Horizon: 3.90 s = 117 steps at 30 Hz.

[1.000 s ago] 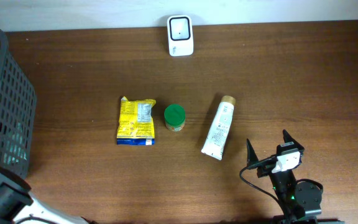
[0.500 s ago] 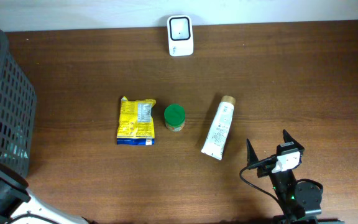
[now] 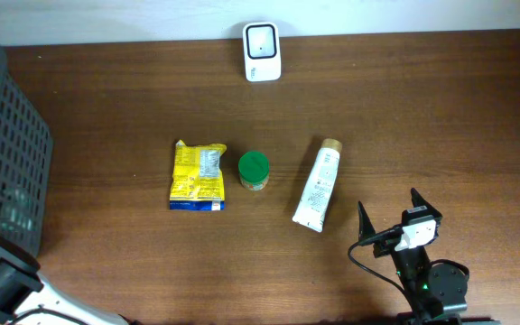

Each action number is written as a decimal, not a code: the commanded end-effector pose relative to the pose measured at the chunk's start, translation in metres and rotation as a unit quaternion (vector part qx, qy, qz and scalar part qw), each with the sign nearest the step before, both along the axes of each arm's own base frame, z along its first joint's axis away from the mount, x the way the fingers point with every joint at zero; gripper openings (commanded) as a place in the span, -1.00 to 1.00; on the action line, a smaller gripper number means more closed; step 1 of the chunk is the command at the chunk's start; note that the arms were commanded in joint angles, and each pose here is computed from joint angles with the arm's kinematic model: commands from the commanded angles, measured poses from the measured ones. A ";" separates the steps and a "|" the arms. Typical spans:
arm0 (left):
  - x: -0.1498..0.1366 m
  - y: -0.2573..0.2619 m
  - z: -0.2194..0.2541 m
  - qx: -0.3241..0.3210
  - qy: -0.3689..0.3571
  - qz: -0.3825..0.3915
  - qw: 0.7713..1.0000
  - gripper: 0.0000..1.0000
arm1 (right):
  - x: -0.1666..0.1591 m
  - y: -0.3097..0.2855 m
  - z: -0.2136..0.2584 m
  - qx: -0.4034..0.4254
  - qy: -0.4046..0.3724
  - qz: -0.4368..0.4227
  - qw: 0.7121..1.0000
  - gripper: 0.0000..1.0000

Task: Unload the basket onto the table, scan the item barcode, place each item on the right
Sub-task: 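Reach the left gripper back into the basket and grasp the mint-green pack, then carry the mint-green pack out and set it beside the green-lid jar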

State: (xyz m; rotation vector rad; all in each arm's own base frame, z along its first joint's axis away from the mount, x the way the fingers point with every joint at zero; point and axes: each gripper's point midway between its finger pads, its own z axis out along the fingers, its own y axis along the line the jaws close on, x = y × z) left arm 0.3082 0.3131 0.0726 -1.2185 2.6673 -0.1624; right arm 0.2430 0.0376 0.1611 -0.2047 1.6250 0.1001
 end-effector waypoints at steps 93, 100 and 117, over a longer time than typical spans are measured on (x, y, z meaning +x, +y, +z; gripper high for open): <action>0.092 -0.516 -0.020 -0.013 -0.109 -0.387 0.916 0.48 | 0.000 0.000 -0.002 -0.001 -0.001 0.000 1.000 0.96; 0.113 -0.474 0.059 0.016 -0.147 -0.387 0.910 0.44 | 0.000 0.000 -0.002 -0.001 -0.001 0.000 1.000 0.96; 0.066 -0.098 0.285 0.274 -0.241 0.027 0.931 0.18 | 0.000 0.000 -0.002 -0.001 -0.001 0.000 1.000 0.96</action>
